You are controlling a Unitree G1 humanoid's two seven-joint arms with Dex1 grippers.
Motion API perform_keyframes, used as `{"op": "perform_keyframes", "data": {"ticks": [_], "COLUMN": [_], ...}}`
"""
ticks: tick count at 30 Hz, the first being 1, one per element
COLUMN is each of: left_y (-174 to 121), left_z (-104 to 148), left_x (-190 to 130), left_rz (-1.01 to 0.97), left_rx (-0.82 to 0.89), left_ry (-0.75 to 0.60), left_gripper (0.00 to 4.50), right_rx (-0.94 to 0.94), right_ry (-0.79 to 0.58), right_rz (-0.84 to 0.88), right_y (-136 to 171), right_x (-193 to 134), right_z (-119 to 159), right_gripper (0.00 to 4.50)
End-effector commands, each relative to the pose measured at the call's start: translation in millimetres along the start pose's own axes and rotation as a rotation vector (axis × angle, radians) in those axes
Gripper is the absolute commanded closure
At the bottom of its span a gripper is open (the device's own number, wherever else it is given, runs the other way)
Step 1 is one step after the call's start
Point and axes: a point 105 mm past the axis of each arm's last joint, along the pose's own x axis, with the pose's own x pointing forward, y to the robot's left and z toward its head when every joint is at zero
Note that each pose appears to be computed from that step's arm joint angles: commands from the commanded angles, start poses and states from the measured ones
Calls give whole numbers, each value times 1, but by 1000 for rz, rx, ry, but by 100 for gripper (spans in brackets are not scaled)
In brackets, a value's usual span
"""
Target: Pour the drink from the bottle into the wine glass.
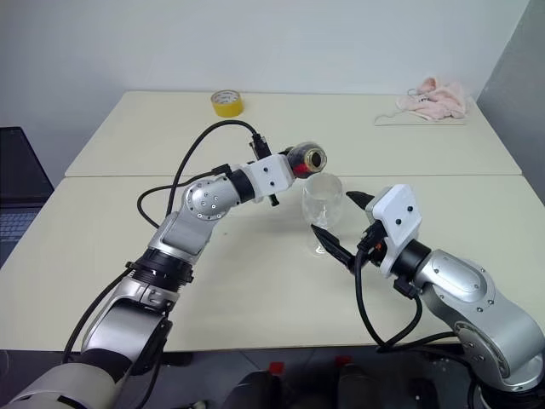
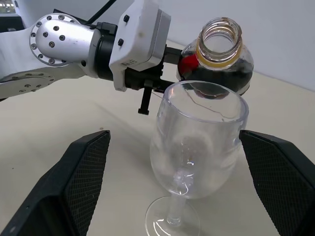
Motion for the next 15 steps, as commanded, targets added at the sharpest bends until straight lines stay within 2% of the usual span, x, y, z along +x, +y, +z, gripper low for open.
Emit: {"op": "perform_keyframes", "data": {"ticks": [1, 15], "left_y": [23, 37], "left_z": [18, 18], "left_x": [0, -1], "left_rz": [68, 125], "left_rx": [99, 200], "left_ry": [-66, -79], "left_gripper": [374, 374], "right_rx": [-24, -22], "right_ry": [-34, -36], "right_rz": [3, 9], "right_y": [1, 1], "right_x": [0, 1], "right_z": [10, 10], "right_gripper": [0, 0]}}
